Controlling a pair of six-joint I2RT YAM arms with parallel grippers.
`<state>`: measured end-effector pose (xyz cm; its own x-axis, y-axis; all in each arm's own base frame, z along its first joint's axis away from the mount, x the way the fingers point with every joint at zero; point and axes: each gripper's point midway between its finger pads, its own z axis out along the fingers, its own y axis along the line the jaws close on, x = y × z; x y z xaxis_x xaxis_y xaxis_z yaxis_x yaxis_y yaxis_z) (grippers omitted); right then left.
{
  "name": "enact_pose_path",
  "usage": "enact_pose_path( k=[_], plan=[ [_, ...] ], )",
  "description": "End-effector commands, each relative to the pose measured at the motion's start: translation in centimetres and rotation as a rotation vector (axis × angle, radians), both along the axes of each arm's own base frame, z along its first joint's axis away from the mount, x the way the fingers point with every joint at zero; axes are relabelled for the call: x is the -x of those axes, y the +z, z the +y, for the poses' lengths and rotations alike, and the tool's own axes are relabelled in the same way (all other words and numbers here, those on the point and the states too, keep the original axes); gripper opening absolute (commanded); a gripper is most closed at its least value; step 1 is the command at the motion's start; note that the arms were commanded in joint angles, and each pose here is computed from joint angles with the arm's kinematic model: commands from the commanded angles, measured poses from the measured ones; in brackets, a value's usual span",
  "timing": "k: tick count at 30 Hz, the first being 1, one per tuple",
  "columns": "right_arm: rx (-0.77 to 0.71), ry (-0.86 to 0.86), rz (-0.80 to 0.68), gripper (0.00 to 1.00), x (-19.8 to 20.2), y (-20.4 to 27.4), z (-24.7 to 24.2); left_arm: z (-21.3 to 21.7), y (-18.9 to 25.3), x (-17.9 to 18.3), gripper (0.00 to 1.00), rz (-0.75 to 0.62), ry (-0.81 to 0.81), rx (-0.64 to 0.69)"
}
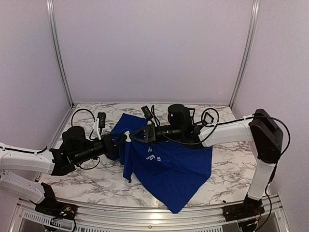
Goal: Remove the brooch from the garment
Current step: Remove the brooch from the flattened clothing.
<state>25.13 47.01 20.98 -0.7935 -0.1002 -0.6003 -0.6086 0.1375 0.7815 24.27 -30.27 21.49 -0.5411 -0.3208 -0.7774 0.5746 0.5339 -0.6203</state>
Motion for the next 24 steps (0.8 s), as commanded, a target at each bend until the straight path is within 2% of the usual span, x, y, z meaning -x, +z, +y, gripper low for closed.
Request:
enact_pose_path(
  k=[1,14,24],
  plan=[
    [-0.041,0.048,-0.055,0.2,1.6,2.2,1.1,-1.2,1.3,0.7,0.0,-0.004,-0.068,0.02],
    [0.011,0.006,-0.114,0.25,1.2,2.2,0.5,-0.2,-0.2,-0.3,0.0,0.05,-0.006,-0.052],
    [0.092,-0.042,-0.2,0.42,0.9,1.5,-0.8,0.8,-2.6,-0.9,0.0,0.139,0.036,-0.144]
  ],
)
